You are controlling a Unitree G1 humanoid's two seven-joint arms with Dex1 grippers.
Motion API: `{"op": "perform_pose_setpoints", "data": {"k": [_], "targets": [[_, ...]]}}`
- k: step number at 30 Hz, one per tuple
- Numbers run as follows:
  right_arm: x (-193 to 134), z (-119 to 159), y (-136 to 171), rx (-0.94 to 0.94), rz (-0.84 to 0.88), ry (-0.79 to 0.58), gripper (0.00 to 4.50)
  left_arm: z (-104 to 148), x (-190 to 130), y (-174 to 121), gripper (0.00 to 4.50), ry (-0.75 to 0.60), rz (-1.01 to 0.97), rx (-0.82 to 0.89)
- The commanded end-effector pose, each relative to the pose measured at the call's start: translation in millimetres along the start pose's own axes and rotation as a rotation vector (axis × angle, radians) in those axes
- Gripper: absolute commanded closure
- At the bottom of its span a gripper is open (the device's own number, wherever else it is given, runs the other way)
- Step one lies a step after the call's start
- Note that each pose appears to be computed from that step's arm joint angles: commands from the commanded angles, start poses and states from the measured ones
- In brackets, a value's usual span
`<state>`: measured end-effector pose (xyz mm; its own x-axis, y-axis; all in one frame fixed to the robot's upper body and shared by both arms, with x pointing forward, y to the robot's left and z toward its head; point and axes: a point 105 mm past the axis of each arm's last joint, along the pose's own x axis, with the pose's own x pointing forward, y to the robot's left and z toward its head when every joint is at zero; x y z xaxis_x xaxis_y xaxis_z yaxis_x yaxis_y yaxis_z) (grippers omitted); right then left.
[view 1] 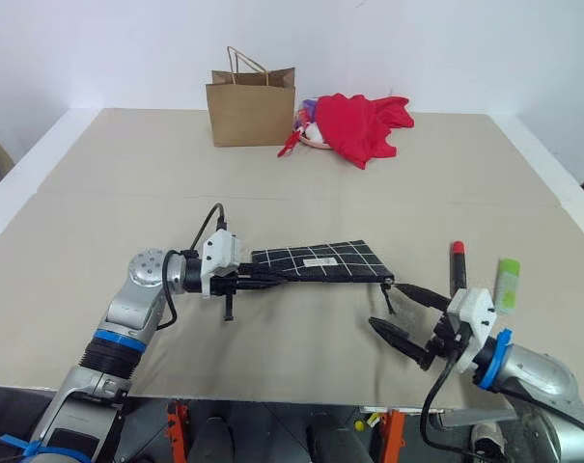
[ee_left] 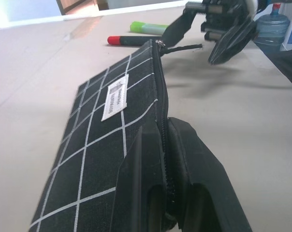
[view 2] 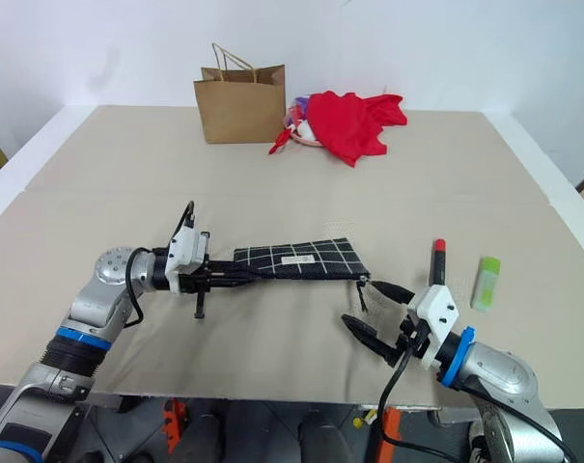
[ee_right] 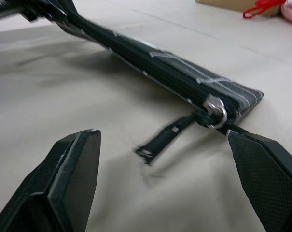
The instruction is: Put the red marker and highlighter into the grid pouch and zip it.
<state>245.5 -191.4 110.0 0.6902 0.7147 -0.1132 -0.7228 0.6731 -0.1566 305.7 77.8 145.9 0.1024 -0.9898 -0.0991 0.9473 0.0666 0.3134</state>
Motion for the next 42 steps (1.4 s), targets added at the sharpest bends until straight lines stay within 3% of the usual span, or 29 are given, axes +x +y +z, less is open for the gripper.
{"op": "perform_pose_setpoints", "data": {"k": [1, 4, 6, 7, 8, 11, 12, 20, 26, 42], "targets": [[3.2, 7.6, 0.6, 0.016, 0.017, -0.034, 0.25, 10.9, -0.3, -0.6, 4.5, -0.029, 0.004, 0.034], [4.4, 4.7, -0.3, 0.023, 0.015, -0.022, 1.12, 11.3, 1.2, -1.8, 4.5, -0.033, 0.007, 0.035], [5.6, 6.4, -0.8, 0.021, 0.014, -0.027, 2.21, 11.2, 2.1, -2.2, 4.5, -0.036, 0.011, 0.034], [6.0, 7.5, -0.8, 0.022, 0.014, -0.032, 2.51, 11.1, 2.4, -2.6, 4.5, -0.036, 0.012, 0.034], [6.5, 8.7, -0.6, 0.023, 0.016, -0.034, 3.28, 10.7, 2.7, -2.9, 4.5, -0.036, 0.013, 0.033], [7.0, 11.2, 0.0, 0.021, 0.024, -0.036, 3.97, 8.8, 3.6, -3.6, 4.5, -0.034, 0.015, 0.031], [6.9, 11.6, -0.2, 0.02, 0.025, -0.035, 4.46, 8.4, 3.7, -3.7, 4.5, -0.034, 0.016, 0.03], [1.0, 11.5, 0.9, 0.04, 0.05, -0.01, 4.46, 8.5, 4.9, -3.9, 4.5, -0.037, 0.021, 0.027], [-3.8, 14.1, 4.0, -0.004, 0.073, 0.015, 2.42, 7.4, 4.3, -3.8, 4.5, -0.037, 0.023, 0.022], [-5.0, 21.3, -5.8, 0.02, 0.061, 0.036, 2.42, 3.2, 9.0, -9.3, 4.5, -0.046, 0.016, 0.01]]}}
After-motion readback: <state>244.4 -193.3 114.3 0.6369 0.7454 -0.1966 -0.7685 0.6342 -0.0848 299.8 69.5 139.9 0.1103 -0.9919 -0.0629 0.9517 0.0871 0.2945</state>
